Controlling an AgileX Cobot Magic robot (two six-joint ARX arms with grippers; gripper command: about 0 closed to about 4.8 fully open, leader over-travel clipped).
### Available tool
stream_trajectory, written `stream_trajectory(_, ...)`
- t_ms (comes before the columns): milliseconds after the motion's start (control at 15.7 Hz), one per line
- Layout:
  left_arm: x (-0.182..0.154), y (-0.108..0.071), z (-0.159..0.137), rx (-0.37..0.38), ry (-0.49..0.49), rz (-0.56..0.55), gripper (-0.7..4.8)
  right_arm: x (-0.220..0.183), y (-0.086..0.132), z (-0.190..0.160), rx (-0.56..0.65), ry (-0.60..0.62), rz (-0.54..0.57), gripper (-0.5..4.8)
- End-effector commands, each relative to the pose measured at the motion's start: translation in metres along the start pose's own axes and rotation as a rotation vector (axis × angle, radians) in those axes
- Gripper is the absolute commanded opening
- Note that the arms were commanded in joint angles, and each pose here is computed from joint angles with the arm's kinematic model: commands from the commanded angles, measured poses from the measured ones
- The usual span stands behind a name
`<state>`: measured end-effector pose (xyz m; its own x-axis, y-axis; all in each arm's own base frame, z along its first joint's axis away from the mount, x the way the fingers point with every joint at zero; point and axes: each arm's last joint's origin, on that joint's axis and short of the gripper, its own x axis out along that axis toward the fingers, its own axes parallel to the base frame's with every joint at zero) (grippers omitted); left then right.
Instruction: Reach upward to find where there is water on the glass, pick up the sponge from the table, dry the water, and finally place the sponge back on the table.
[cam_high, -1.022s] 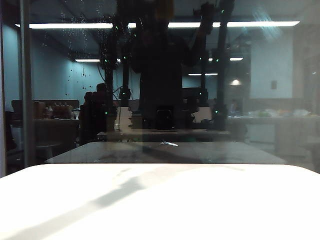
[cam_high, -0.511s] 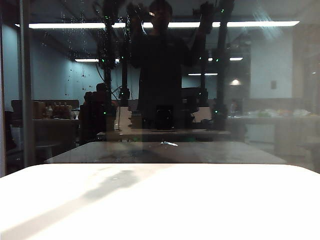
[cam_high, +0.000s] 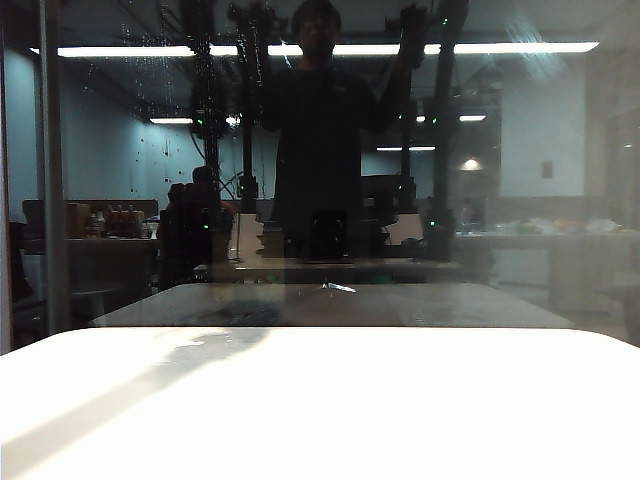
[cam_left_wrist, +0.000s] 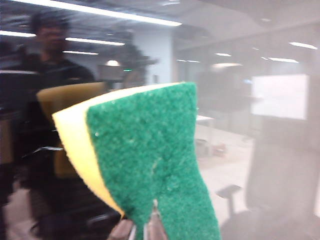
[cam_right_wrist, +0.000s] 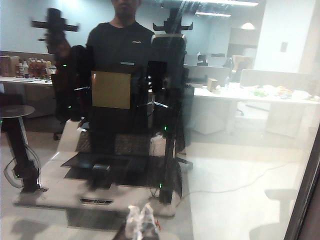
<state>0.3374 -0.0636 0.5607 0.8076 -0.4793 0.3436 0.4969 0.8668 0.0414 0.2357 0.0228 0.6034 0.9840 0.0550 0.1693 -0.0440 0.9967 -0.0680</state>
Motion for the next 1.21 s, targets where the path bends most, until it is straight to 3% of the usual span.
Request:
stream_trajectory(64, -0.003, 0.023, 0.003, -0.025, -0.077, 0.079, -0.06, -0.005, -0.001, 0.005, -0.001, -0.027, -0.007, -0.06)
stream_trajectory(255, -0.007, 0.058, -0.005, -0.063, -0.103, 0.157, -0.06, -0.005, -0.001, 0.005, -0.001, -0.028, -0.007, -0.06)
stream_trajectory(383, -0.008, 0.071, -0.010, -0.084, -0.101, 0.187, -0.06, -0.005, -0.001, 0.005, -0.001, -0.029, -0.007, -0.06)
stream_trajectory(702, 0.001, 0.086, -0.031, -0.105, -0.086, 0.205, -0.06, -0.005, -0.001, 0.005, -0.002, -0.028, -0.008, -0.06)
stream_trajectory(830, 0.006, 0.090, -0.041, -0.151, -0.078, 0.192, -0.06, -0.005, -0.001, 0.005, -0.002, -0.028, -0.007, -0.06)
stream_trajectory(1022, 0.021, 0.075, -0.053, -0.188, -0.064, 0.130, -0.06, -0.005, -0.001, 0.005, -0.002, -0.028, -0.007, -0.06)
stream_trajectory(1213, 0.035, 0.045, -0.057, -0.210, -0.073, 0.056, -0.06, -0.005, -0.001, 0.005, -0.002, -0.027, -0.007, -0.06)
